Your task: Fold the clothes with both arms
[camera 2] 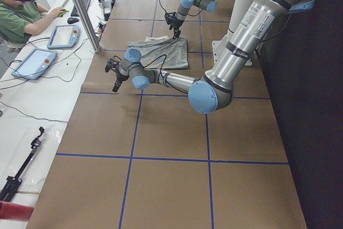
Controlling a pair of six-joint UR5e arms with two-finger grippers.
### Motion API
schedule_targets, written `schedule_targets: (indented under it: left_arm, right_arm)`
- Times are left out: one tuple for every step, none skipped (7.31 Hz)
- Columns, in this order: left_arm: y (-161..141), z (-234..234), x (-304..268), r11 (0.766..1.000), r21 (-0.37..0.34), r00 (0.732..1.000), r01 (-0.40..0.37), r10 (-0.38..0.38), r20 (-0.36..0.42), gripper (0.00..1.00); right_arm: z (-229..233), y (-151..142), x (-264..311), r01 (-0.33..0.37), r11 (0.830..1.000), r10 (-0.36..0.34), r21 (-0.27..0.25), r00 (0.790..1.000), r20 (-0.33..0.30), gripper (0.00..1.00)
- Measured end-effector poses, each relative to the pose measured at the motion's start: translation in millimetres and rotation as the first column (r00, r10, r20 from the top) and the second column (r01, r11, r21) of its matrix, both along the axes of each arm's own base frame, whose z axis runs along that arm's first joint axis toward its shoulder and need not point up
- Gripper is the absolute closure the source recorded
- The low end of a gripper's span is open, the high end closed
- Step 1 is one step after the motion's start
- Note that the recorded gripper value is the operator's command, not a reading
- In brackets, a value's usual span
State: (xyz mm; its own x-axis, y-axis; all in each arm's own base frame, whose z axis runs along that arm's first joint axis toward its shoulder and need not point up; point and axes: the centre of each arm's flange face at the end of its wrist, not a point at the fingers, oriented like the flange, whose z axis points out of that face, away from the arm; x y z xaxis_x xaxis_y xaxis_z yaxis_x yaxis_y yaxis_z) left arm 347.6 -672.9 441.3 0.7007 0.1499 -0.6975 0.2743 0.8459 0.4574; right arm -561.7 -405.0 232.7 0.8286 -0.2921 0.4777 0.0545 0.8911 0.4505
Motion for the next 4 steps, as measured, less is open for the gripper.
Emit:
schedule_targets:
  left_arm:
    - [-0.1,-0.4,0.1,1.000,0.001,1.000,0.000,0.000,0.000,0.00]
    - [-0.2,-0.8,0.1,1.000,0.001,1.000,0.000,0.000,-0.001,0.00]
    - [-0.1,-0.7,0.1,1.000,0.001,1.000,0.000,0.000,-0.001,0.00]
    - [-0.1,-0.6,0.1,1.000,0.001,1.000,0.000,0.000,0.000,0.00]
  right_arm:
    - [-10.2,-24.6,-14.6,-0.008,1.000,0.008,-0.013,1.000,-0.013,0.46]
    - [-14.4,-41.6,-24.2,-0.012,1.000,0.011,-0.024,1.000,-0.028,0.65]
    - [-13.3,-50.2,-28.9,-0.008,0.999,0.007,-0.032,0.999,-0.041,0.69]
    - [-9.9,-54.5,-32.2,-0.003,0.999,0.001,-0.039,0.999,-0.053,0.70]
